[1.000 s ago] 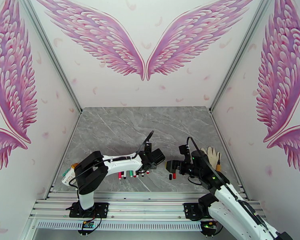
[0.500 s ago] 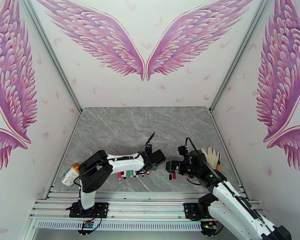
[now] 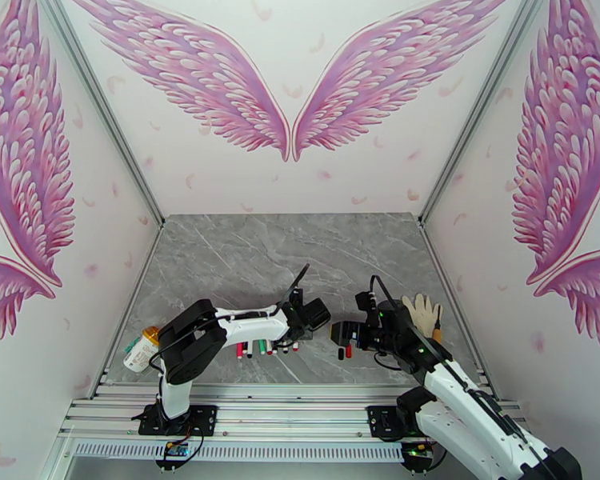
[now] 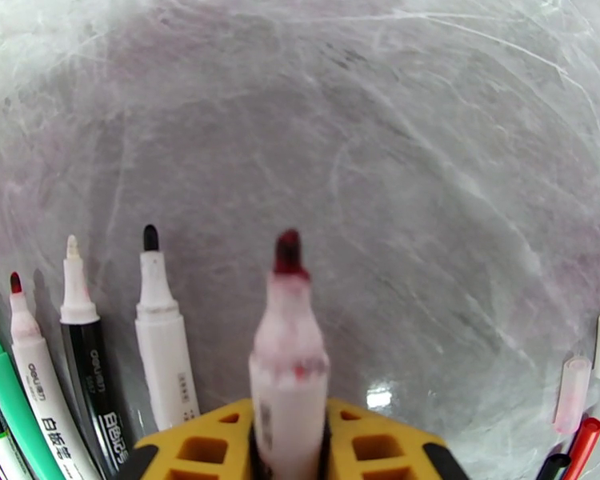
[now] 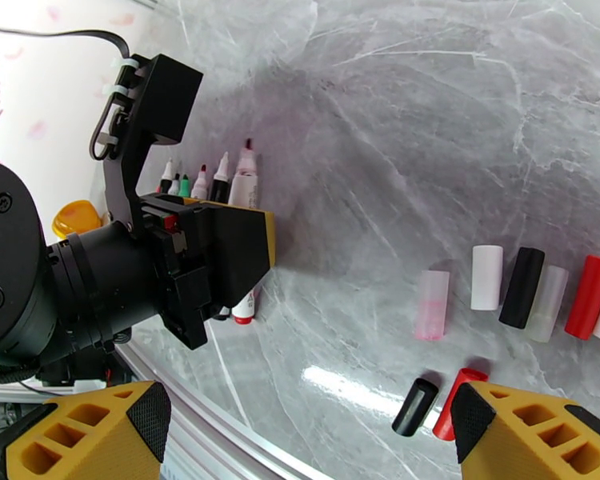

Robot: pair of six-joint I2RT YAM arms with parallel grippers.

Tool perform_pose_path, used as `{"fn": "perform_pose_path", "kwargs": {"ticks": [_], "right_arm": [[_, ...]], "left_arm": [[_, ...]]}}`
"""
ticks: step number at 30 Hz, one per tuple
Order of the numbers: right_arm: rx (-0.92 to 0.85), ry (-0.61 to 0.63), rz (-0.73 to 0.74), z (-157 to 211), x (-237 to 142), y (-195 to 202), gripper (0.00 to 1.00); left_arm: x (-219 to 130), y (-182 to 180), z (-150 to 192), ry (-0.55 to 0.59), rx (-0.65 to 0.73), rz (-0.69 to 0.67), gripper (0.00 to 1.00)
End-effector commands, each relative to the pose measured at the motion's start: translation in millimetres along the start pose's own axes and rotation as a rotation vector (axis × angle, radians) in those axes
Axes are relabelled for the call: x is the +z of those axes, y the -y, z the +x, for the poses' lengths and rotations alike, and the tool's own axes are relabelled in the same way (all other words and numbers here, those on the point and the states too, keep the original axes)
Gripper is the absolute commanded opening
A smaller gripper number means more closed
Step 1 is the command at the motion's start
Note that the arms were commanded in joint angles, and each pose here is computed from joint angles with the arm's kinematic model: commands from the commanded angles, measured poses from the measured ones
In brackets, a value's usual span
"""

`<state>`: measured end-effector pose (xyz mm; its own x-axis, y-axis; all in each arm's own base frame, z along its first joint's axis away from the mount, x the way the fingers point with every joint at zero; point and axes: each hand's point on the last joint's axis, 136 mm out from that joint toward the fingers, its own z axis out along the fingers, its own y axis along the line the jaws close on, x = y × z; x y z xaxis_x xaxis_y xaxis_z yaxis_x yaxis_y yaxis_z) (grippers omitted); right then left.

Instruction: Open the pen caps

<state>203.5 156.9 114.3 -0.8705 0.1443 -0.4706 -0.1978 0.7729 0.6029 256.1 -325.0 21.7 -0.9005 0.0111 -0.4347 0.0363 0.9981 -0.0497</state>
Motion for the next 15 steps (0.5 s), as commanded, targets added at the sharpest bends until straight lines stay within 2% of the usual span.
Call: {"fn": "perform_pose_path", "kwargs": {"ticks": [1, 9, 15], "right_arm": [[-0.019, 0.014, 0.013, -1.6, 2.2, 2.1, 0.99], [-0.012, 0.011, 0.013, 0.7, 2.5, 3.4, 0.99], [-0.011, 0.015, 0.011, 1.6, 0.9, 3.1, 0.99]], "left_arm": [[2.0, 3.1, -3.8, -0.003, -0.006, -0.004, 0.30], [0.9, 0.7, -4.4, -0.003, -0.009, -0.011, 0.31], [-2.1, -1.7, -5.4, -0.002, -0.011, -0.021, 0.26]]}}
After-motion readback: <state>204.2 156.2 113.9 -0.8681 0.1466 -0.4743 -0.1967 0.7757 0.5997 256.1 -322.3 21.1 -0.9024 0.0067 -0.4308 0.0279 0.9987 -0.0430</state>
